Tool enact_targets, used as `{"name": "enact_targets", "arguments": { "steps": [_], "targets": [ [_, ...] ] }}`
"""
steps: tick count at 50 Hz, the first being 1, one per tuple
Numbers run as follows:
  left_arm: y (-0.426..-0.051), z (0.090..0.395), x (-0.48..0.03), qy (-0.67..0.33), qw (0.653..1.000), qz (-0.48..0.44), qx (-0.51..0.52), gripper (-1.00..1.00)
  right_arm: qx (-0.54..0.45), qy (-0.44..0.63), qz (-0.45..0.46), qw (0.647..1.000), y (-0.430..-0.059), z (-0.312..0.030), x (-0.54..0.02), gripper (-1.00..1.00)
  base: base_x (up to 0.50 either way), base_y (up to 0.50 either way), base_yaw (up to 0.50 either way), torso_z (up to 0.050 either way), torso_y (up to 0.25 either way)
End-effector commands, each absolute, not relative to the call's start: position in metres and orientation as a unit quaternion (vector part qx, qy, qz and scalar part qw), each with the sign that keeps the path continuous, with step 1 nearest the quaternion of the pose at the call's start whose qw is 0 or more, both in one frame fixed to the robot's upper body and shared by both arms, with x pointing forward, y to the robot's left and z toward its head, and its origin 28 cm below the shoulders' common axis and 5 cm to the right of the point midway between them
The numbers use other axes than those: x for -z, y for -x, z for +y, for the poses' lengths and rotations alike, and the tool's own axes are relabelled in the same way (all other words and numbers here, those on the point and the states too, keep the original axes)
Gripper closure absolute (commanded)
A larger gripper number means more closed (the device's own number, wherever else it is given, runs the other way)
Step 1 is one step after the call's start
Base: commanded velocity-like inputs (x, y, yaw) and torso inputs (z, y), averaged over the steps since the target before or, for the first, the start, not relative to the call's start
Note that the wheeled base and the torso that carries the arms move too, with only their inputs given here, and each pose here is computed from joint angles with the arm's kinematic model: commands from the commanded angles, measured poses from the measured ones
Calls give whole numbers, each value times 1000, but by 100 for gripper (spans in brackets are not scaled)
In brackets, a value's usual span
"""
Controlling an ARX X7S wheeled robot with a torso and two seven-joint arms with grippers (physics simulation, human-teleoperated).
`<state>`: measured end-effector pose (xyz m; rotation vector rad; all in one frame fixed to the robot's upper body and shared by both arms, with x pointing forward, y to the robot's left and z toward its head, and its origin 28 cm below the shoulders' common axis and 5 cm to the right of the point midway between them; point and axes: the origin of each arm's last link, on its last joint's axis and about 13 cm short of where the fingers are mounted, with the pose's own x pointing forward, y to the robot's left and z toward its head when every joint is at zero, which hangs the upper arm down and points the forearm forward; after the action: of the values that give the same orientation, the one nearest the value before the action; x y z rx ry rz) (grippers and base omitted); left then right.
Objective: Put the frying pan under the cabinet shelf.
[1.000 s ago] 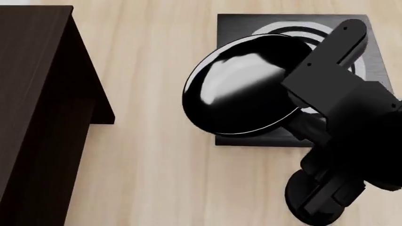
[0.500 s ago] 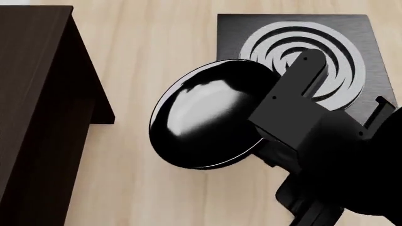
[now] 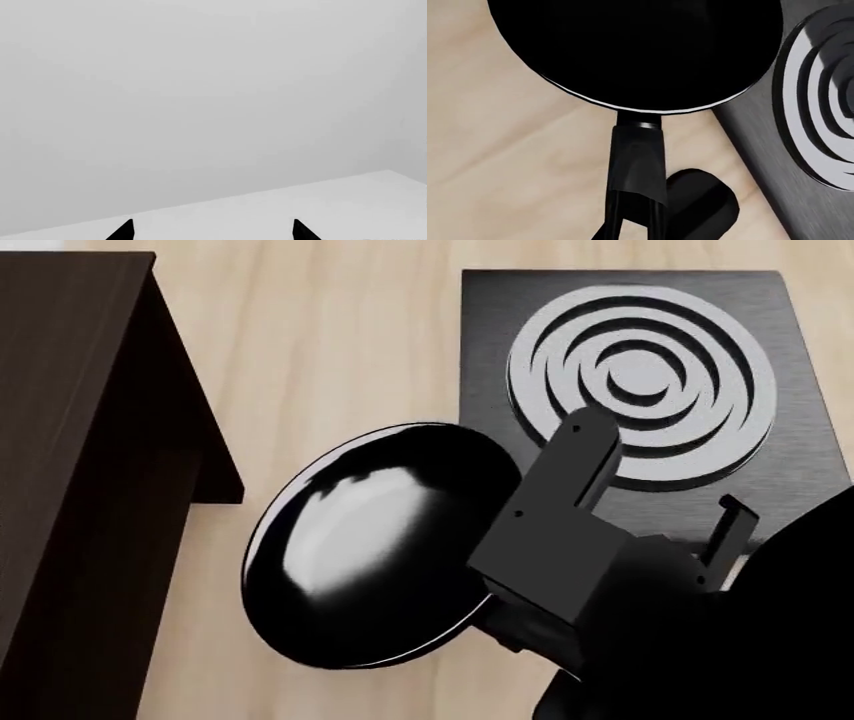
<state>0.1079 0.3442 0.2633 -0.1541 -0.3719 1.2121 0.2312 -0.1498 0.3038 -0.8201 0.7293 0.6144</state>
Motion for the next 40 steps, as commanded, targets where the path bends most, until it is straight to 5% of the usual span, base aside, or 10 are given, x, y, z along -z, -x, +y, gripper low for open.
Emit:
{"name": "enact_targets", "arguments": {
  "steps": [1,40],
  "targets": [
    [-109,344,-263,71,804,-172,-564,-100,-301,391,298,817,-233,-142,-307,100,0,0,0,0,0],
    [-110,346,-257,69,804,-167,-566,-100,-359,397,315,783,-249,-123,-261,100,0,0,0,0,1]
  ]
}}
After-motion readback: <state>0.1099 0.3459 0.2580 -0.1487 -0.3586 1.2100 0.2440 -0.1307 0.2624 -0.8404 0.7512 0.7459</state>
